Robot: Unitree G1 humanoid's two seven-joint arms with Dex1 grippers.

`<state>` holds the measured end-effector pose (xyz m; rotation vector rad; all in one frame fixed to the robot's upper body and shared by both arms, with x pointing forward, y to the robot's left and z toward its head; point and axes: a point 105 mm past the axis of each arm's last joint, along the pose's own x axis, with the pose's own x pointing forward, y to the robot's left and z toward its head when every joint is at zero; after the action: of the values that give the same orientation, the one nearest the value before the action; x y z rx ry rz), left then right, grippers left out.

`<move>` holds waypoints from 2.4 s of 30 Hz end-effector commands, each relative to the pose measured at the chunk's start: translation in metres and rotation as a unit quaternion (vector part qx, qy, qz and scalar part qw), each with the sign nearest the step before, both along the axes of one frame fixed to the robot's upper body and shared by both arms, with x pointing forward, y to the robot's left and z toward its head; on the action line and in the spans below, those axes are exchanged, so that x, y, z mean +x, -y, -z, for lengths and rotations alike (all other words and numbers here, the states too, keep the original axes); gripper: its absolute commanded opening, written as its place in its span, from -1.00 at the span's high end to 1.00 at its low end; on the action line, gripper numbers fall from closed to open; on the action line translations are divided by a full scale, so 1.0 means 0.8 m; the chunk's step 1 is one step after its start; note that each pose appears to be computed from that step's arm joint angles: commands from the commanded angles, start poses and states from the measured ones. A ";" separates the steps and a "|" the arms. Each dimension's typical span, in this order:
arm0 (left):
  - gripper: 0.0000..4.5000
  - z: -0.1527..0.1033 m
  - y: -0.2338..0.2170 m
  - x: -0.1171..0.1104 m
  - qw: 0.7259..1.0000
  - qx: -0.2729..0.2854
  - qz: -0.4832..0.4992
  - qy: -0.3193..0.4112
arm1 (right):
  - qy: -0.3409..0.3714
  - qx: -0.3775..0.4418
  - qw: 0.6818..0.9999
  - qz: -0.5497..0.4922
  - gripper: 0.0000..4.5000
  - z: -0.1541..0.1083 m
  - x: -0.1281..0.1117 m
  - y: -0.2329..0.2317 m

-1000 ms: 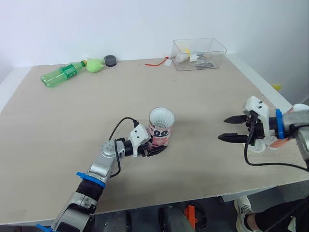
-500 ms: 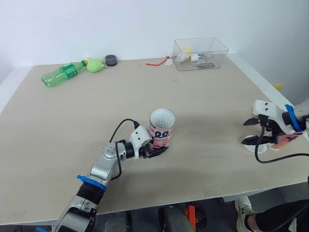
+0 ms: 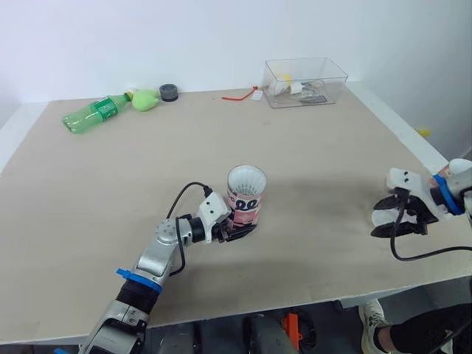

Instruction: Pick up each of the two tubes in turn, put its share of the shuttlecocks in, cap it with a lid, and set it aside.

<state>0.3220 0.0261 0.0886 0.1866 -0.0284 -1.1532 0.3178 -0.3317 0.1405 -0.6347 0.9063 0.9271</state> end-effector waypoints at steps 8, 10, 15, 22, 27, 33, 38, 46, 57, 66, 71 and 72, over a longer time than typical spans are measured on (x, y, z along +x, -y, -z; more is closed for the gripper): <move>-0.38 -0.009 0.005 0.000 1.000 -0.004 0.006 0.009 | -0.006 0.001 1.000 0.019 -0.97 -0.012 -0.008 0.010; -0.38 -0.008 0.004 0.000 1.000 -0.004 0.005 0.008 | -0.010 0.002 1.000 0.018 -0.97 -0.010 -0.008 0.009; -0.38 -0.009 0.005 0.000 1.000 -0.004 0.007 0.008 | -0.011 0.003 0.999 0.030 -0.97 -0.003 -0.005 0.008; -0.38 -0.008 0.005 0.001 1.000 -0.002 0.006 0.006 | -0.012 -0.024 0.999 0.033 -0.09 0.009 -0.005 0.015; -0.38 -0.008 0.002 0.002 1.000 -0.001 0.005 0.006 | -0.012 -0.039 0.999 0.030 0.85 0.014 -0.006 0.019; -0.38 -0.010 0.001 0.006 1.000 -0.001 0.003 0.007 | -0.004 -0.035 0.999 0.023 0.98 0.014 -0.004 0.016; -0.38 -0.009 0.001 0.007 1.000 0.003 0.003 0.008 | 0.008 -0.034 0.999 0.007 0.98 0.009 0.000 0.010; -0.38 -0.009 0.000 0.009 1.000 0.005 0.003 0.009 | 0.041 -0.019 0.998 -0.041 0.98 -0.009 0.011 -0.012; -0.38 -0.003 -0.002 0.013 1.000 0.013 0.000 0.010 | 0.093 -0.021 0.979 -0.180 0.98 -0.050 0.023 -0.080; -0.38 0.007 -0.002 0.024 1.000 0.022 -0.006 0.003 | 0.135 -0.043 0.935 -0.326 0.98 -0.081 0.040 -0.156; -0.38 0.016 -0.009 0.036 0.999 0.021 -0.023 -0.017 | 0.203 -0.075 0.898 -0.383 0.98 -0.131 0.056 -0.180; -0.38 0.016 -0.011 0.039 0.999 0.019 -0.026 -0.020 | 0.220 -0.086 0.886 -0.398 0.98 -0.143 0.059 -0.186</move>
<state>0.3444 0.0235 0.0879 0.2130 -0.0302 -1.1518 0.3644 -0.1913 0.2223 -1.2347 0.3986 1.3376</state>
